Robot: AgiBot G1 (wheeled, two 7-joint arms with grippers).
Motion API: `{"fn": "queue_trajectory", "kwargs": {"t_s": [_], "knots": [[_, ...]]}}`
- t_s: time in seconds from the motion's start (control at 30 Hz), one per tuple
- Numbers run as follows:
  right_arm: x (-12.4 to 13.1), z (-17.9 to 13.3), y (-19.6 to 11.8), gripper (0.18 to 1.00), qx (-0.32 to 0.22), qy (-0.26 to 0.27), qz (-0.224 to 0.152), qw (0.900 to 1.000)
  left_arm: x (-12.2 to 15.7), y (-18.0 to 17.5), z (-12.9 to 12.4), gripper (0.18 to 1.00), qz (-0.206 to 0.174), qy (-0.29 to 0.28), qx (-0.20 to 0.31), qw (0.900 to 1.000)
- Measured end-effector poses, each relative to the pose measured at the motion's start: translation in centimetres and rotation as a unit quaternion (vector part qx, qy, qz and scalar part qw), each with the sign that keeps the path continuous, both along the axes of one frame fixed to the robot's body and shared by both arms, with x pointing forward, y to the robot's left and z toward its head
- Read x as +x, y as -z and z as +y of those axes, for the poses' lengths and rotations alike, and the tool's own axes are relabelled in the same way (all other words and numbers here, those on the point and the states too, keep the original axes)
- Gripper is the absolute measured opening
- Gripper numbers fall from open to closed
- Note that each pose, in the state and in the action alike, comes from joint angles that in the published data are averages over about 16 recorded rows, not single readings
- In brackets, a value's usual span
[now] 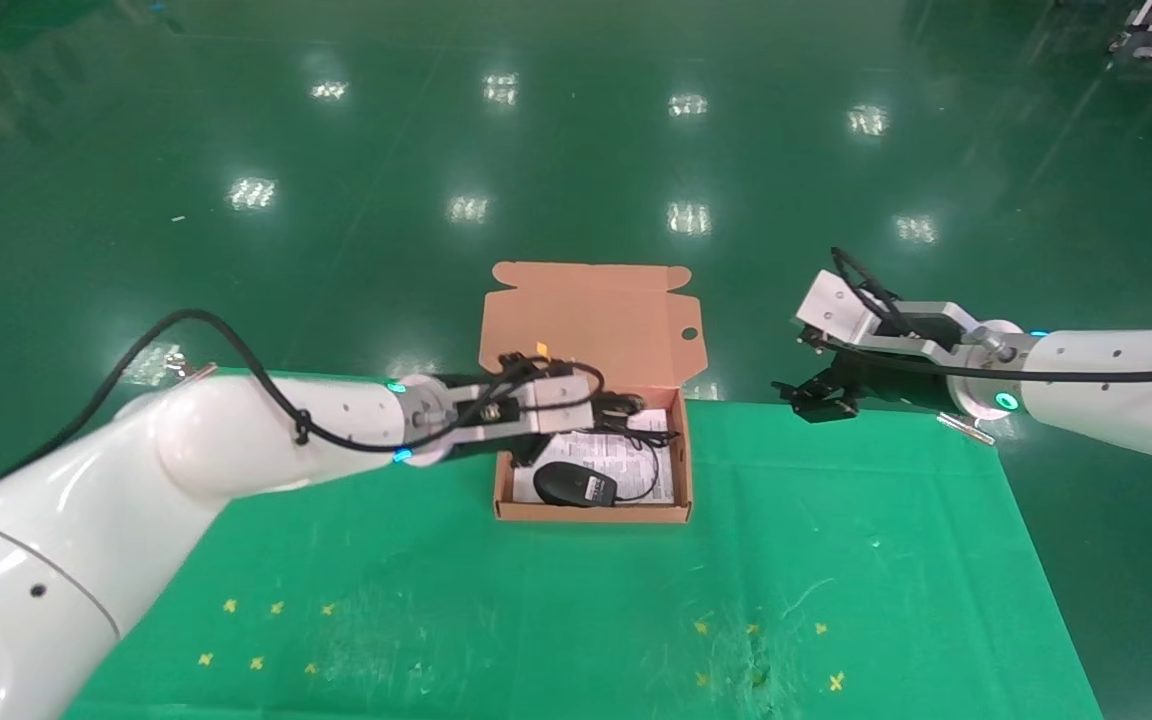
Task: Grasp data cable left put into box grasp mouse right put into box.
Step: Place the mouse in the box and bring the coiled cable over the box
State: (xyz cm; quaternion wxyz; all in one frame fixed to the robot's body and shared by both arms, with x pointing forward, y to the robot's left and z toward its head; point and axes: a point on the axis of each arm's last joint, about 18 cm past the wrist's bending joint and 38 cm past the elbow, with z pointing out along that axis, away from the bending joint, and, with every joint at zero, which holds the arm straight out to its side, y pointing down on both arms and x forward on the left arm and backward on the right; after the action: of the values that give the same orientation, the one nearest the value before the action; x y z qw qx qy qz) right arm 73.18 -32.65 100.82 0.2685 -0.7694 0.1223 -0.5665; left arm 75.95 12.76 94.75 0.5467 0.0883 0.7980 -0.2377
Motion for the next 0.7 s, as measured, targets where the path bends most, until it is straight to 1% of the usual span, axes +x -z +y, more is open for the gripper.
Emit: {"fn": "queue_trajectory", "kwargs": {"t_s": [0.07, 0.27, 0.47, 0.7], "knots": [[-0.1, -0.2, -0.1, 0.942, -0.001, 0.001, 0.000, 1.000, -0.2, 0.5, -0.5, 0.258, 0.004, 0.007, 0.001, 1.0000], [-0.3, -0.5, -0.3, 0.984, -0.005, 0.003, -0.001, 1.000, -0.5, 1.5, -1.5, 0.258, 0.012, 0.022, 0.001, 0.9997], [-0.3, -0.6, -0.3, 0.999, -0.006, 0.003, -0.001, 1.000, -0.6, 1.7, -1.9, 0.259, 0.015, 0.026, 0.001, 0.9996], [-0.3, -0.6, -0.3, 1.001, -0.006, 0.003, 0.000, 1.000, -0.6, 1.6, -1.7, 0.284, 0.013, 0.025, 0.002, 0.9996]]}}
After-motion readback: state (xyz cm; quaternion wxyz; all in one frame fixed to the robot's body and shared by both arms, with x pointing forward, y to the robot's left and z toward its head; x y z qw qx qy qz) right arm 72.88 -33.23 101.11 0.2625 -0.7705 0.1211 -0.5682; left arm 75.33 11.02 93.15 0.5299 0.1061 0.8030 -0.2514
